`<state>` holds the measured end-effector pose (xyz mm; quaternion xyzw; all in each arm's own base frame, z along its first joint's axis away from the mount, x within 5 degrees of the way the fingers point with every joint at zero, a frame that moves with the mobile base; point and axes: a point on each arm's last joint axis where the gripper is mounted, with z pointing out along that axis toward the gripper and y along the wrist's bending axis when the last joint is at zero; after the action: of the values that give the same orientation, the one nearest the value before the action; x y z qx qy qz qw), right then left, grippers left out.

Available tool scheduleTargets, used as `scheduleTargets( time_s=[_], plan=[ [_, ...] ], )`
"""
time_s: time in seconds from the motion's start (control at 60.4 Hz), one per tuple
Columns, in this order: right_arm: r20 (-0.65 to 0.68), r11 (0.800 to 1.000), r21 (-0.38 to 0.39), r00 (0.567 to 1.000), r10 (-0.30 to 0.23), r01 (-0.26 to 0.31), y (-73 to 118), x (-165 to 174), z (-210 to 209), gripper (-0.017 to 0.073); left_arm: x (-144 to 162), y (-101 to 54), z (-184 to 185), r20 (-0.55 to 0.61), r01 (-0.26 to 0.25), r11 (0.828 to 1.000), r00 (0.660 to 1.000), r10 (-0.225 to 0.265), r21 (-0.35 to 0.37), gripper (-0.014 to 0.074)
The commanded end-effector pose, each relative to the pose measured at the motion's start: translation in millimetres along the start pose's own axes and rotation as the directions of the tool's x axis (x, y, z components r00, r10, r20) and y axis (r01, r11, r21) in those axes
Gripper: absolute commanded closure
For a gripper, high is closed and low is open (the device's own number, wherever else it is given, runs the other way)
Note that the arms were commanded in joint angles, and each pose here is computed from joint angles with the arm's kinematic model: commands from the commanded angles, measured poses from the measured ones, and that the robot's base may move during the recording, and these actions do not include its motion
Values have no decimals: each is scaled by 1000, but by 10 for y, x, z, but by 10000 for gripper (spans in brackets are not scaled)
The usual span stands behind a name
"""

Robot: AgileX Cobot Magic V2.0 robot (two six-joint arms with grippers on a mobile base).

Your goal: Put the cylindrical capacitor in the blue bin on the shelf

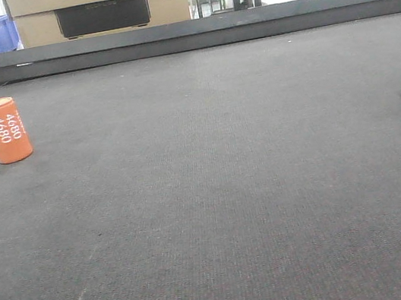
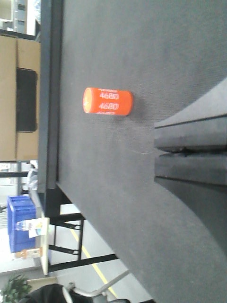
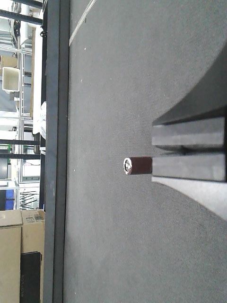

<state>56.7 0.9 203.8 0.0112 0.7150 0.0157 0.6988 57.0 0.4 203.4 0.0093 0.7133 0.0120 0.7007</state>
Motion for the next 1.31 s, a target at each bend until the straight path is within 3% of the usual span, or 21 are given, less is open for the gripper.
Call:
scheduleTargets(
  time_s=[0.0, 0.315, 0.364, 0.431, 0.513, 0.58, 0.695, 0.861, 0.944, 1.093, 1.159, 1.192, 1.292],
  plan=[
    [44, 1000, 8, 999, -1, 1, -6, -34, -3, 712, -89, -5, -10, 95, 11, 1000, 995, -12, 9, 704],
    [214, 1000, 24, 977, -4, -1, -21, -189, -23, 712, -213, -5, -30, 232, 11, 1000, 973, -13, 11, 704],
    [216, 1000, 24, 976, 0, -6, -21, -191, -24, 712, -230, -2, -34, 251, 32, 999, 967, -34, 13, 704],
    [188, 999, 19, 982, 23, -27, -20, -164, -18, 712, -289, 6, -52, 315, 62, 998, 947, -64, 17, 704],
    [226, 999, 13, 973, 34, -38, -13, -321, -53, 712, -375, 11, -81, 389, 64, 998, 919, -66, 19, 704],
    [278, 999, 5, 960, 34, -37, 0, -548, -118, 712, -590, 14, -134, 388, 52, 998, 920, -55, 18, 704],
    [316, 999, -22, 948, 33, -27, 47, -1065, -318, 712, -1108, 32, -305, 361, -44, 999, 931, 49, -20, 704],
    [264, 999, -35, 964, 22, -13, 88, -1671, -293, 695, -1658, 69, -313, 248, -46, 998, 967, 53, -34, 676],
    [240, 999, -35, 971, 22, -14, 96, -1927, -150, 587, -1809, 82, -249, 153, -45, 998, 987, 50, -37, 596],
    [132, 999, -34, 991, 22, -17, 102, -2157, 250, 149, -1889, 84, 4, 35, -43, 999, 998, 44, -30, 324],
    [88, 999, -34, 996, 23, -20, 101, -2151, 435, 25, -1871, 75, 117, 3, -28, 999, 1000, 28, -20, 193],
    [70, 999, -31, 997, 23, -21, 98, -2134, 511, -14, -1861, 70, 157, -12, -18, 1000, 1000, 18, -14, 143],
    [-15, 999, -26, 1000, 25, -25, 90, -2032, 767, -9, -1841, 42, 236, -39, 19, 1000, 999, -19, 16, -9]
  ],
)
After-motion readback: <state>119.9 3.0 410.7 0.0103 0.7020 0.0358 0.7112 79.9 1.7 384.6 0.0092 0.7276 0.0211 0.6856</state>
